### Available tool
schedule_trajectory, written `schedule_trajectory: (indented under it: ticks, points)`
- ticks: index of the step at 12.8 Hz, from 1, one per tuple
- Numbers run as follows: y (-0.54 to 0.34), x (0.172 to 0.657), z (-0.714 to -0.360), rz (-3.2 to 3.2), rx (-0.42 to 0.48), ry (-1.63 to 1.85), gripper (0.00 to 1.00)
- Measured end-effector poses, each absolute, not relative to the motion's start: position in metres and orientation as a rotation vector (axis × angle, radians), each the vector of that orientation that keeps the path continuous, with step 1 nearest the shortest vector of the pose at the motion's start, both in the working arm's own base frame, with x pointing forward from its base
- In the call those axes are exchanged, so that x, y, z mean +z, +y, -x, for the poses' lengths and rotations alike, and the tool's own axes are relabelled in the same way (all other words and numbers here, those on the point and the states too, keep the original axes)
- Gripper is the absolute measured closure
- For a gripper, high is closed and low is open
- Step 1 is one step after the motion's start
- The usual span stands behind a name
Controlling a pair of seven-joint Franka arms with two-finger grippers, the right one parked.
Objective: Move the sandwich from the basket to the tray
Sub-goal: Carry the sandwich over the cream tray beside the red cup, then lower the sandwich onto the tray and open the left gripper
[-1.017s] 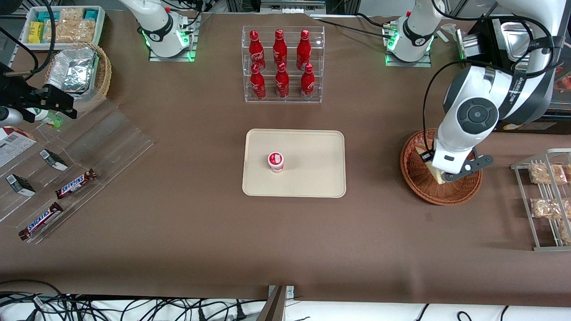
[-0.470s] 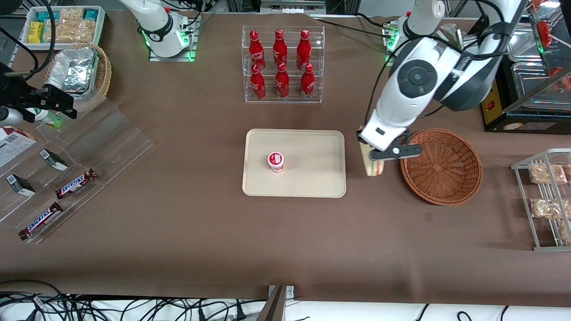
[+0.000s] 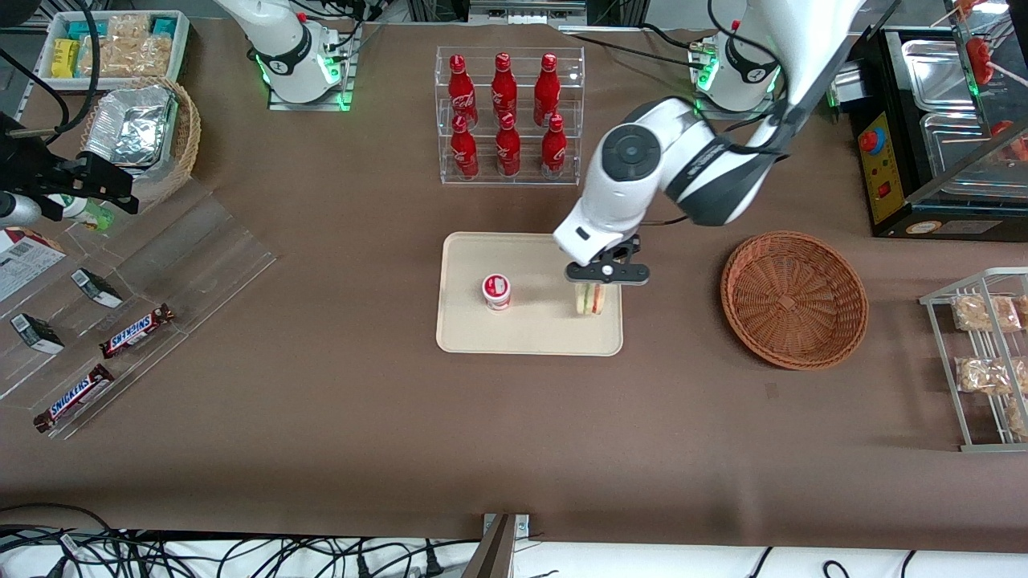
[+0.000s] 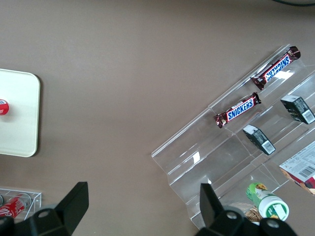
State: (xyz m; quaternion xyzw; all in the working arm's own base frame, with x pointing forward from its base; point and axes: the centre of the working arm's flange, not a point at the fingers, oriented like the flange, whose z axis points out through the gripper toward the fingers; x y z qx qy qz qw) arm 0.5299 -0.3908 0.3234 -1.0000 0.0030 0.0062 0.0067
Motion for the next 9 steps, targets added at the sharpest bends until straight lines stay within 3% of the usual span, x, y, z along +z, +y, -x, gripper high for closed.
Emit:
schedule_trajectory:
  ticks: [9]
  points:
    - [-0.414,0.251,-0.519,3.048,-0.129,-0.059,0.81]
